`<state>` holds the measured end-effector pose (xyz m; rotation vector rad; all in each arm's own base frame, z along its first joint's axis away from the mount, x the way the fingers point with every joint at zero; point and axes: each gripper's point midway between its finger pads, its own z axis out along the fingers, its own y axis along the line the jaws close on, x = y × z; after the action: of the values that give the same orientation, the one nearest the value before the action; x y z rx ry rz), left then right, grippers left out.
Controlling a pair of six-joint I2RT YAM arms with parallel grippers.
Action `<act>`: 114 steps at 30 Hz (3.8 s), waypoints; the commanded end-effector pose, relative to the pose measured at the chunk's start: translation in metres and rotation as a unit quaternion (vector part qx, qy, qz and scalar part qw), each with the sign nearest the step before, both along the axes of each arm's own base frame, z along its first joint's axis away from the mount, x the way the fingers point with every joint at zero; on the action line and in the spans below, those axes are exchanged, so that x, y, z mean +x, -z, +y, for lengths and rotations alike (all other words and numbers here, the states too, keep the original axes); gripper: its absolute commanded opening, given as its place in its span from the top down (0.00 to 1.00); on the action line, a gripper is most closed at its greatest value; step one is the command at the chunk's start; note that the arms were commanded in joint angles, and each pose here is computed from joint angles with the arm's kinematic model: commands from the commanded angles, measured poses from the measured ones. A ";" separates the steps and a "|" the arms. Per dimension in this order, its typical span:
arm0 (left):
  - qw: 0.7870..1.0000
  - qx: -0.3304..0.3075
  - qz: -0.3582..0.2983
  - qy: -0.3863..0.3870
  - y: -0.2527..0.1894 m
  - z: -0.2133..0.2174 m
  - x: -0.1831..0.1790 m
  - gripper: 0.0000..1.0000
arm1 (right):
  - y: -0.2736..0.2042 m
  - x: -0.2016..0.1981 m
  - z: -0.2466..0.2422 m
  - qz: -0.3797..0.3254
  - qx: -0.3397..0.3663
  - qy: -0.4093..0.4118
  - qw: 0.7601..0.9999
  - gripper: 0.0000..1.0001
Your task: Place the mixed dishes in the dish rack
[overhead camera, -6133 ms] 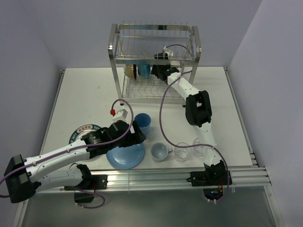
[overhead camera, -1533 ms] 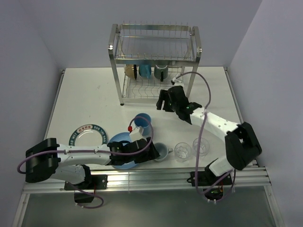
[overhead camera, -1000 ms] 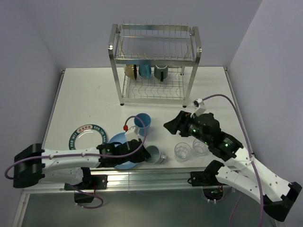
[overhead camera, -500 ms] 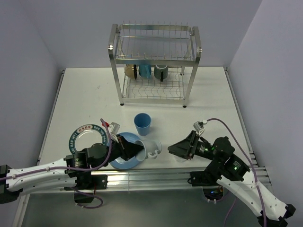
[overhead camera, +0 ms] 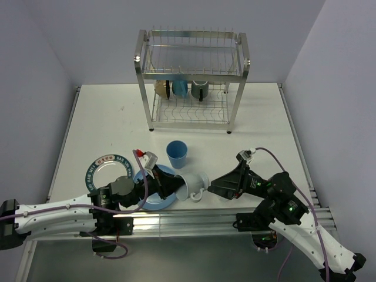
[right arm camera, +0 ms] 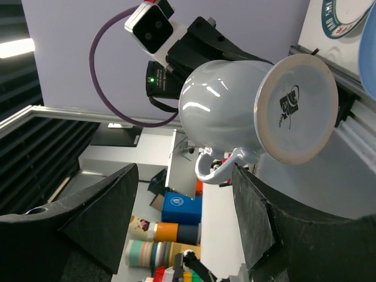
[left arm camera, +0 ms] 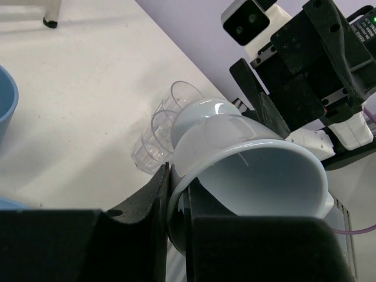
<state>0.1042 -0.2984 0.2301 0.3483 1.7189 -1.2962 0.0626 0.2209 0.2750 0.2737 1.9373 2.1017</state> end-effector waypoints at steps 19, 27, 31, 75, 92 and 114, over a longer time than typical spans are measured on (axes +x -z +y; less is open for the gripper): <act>0.982 -0.117 -0.145 0.015 -0.127 -0.018 0.000 1.00 | -0.023 -0.009 0.001 -0.001 0.047 -0.027 0.999 0.30; 0.981 -0.117 -0.153 0.026 -0.126 -0.036 0.001 1.00 | -0.044 -0.016 0.006 -0.003 0.086 -0.048 0.995 0.34; 0.979 -0.122 -0.164 0.028 -0.135 -0.043 0.002 1.00 | -0.051 -0.022 0.014 -0.006 0.092 -0.063 0.994 0.39; 0.936 0.009 0.143 -0.322 -0.036 0.094 0.067 0.04 | -0.020 0.196 0.078 -0.206 -0.223 0.199 0.932 1.00; 0.943 -0.007 0.125 -0.309 -0.051 0.122 0.057 0.03 | 0.018 0.342 0.100 -0.159 -0.264 0.239 0.921 1.00; 0.945 0.008 0.134 -0.299 -0.034 0.131 0.050 0.03 | 0.106 0.443 0.012 -0.080 -0.561 0.376 0.734 1.00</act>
<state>0.1561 -0.1658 0.2672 -0.3578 1.8480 -0.8988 0.4777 0.2667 0.1447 0.3780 2.1883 0.4157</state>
